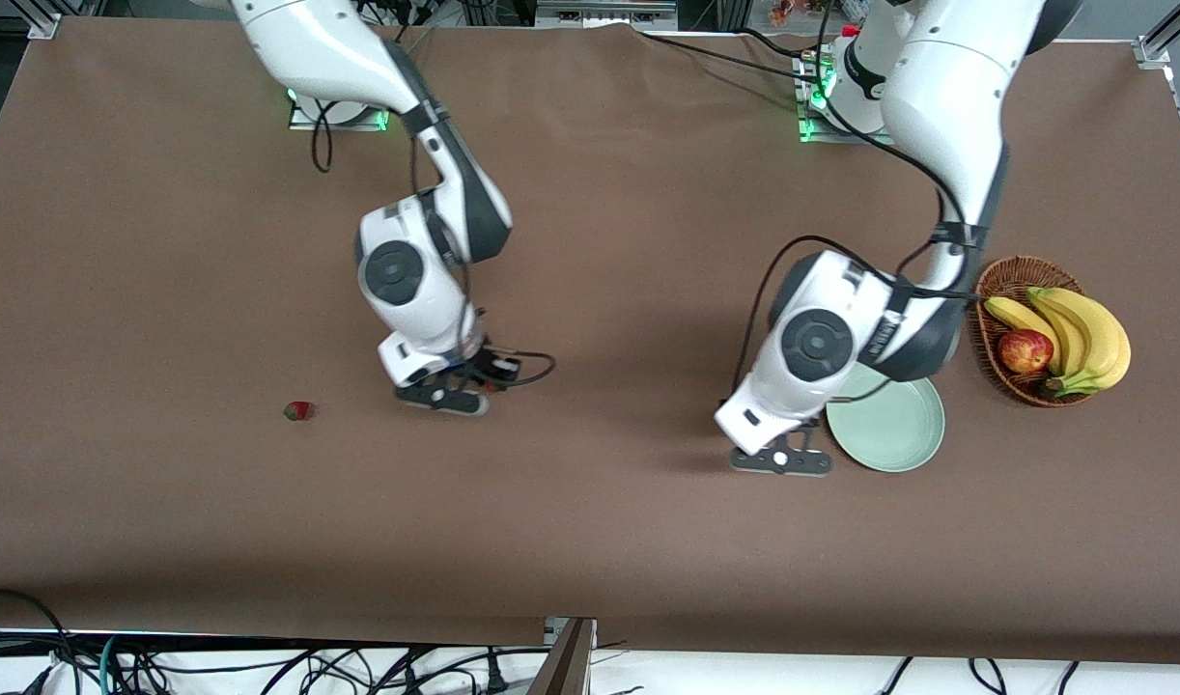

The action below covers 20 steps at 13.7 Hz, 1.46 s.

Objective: Collect all strawberries into plate
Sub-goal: 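Release the strawberry onto the plate while the right gripper carries another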

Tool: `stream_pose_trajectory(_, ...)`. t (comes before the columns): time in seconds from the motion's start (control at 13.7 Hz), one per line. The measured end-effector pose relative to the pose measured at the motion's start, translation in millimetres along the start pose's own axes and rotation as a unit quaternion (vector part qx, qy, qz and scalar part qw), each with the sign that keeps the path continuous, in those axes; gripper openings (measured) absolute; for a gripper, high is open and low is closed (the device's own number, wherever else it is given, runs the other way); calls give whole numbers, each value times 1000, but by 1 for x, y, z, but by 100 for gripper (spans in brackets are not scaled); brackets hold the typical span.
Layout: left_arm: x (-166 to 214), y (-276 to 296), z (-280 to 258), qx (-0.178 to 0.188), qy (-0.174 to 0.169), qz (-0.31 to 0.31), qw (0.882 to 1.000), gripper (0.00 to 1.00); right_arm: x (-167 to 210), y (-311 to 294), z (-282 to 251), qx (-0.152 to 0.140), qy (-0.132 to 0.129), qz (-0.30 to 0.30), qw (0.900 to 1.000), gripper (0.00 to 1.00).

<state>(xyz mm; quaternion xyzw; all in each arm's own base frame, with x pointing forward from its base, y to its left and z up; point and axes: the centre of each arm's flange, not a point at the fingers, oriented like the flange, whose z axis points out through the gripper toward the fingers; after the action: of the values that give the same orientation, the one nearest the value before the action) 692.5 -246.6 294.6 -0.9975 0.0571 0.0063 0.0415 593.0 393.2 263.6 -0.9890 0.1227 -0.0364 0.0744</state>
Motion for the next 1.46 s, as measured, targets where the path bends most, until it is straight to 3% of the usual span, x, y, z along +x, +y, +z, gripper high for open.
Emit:
stream_pose_trajectory(0.37,0,-90,39,3,-44,37,998,29,-79,-98,47,23,13,53,998,36)
stream_pose_trajectory(0.59,-4,-131,56,-1,-60,54,997,29,-102,-114,77,35,25,50,998,36)
stream_pose_trajectory(0.73,-4,-145,57,-4,-61,66,996,29,-105,-114,89,36,30,47,998,51)
stream_pose_trajectory(0.95,-3,-147,55,-7,-58,102,993,29,-89,-116,73,42,49,43,997,83)
stream_pose_trajectory(1.1,-2,-146,54,-7,-57,112,992,29,-64,-111,46,26,52,27,998,100)
stream_pose_trajectory(1.46,-3,-159,59,-6,-61,104,993,29,55,-21,-39,-28,11,-88,996,100)
